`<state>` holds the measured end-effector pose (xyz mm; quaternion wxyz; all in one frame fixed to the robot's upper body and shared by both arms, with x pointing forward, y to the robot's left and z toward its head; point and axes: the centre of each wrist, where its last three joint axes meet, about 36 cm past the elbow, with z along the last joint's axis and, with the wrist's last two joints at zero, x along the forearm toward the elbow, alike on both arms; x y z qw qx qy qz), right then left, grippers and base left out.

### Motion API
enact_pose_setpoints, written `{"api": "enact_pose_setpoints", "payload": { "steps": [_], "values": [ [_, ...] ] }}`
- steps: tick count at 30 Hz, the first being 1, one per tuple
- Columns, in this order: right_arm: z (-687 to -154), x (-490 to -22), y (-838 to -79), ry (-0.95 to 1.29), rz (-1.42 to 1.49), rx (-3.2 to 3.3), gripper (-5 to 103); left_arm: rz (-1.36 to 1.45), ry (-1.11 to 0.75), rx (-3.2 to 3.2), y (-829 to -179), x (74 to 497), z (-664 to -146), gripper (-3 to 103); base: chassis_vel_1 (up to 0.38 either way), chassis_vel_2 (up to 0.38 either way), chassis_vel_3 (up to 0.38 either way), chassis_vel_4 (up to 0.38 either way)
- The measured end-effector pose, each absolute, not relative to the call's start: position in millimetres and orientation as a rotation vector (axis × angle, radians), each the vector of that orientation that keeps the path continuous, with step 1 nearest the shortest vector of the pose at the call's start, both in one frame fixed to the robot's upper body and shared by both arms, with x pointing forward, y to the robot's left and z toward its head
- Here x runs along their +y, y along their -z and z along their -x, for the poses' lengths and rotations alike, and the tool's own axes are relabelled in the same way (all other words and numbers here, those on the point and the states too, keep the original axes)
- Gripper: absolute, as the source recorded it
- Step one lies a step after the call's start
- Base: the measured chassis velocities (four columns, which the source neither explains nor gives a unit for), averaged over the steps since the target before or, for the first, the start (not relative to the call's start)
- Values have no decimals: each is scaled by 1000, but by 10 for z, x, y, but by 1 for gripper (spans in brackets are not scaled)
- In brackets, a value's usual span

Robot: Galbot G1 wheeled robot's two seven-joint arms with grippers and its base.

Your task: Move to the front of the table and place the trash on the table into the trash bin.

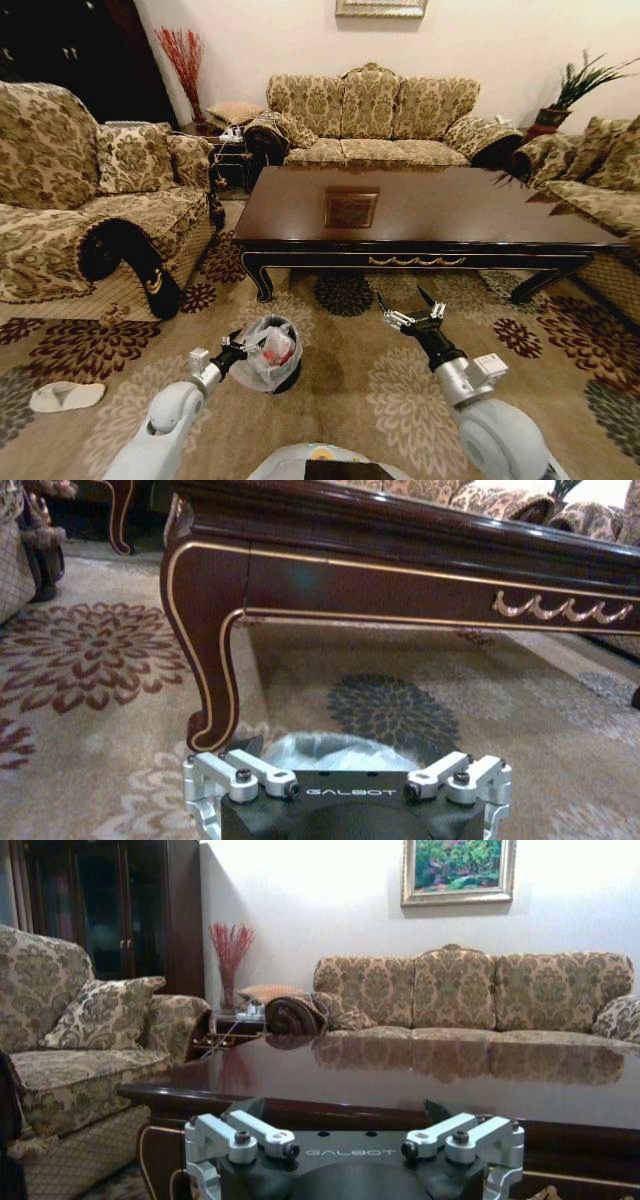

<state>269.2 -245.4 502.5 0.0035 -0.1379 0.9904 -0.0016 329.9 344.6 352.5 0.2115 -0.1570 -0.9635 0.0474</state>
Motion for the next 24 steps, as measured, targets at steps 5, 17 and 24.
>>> {"api": "enact_pose_setpoints", "payload": {
  "steps": [5,17,24],
  "values": [
    [-2687,-2459,-5022,4,428,3107,100,390,-189,-2684,-3560,3427,-3351,100,0,0,0,0],
    [-2690,-2485,-5036,8,409,3111,100,18,-163,-2806,-3690,3314,-3461,100,0,0,0,0],
    [-2700,-2513,-5042,14,378,3121,100,-153,-155,-2936,-3940,3429,-3245,100,0,0,0,0]
  ]
}}
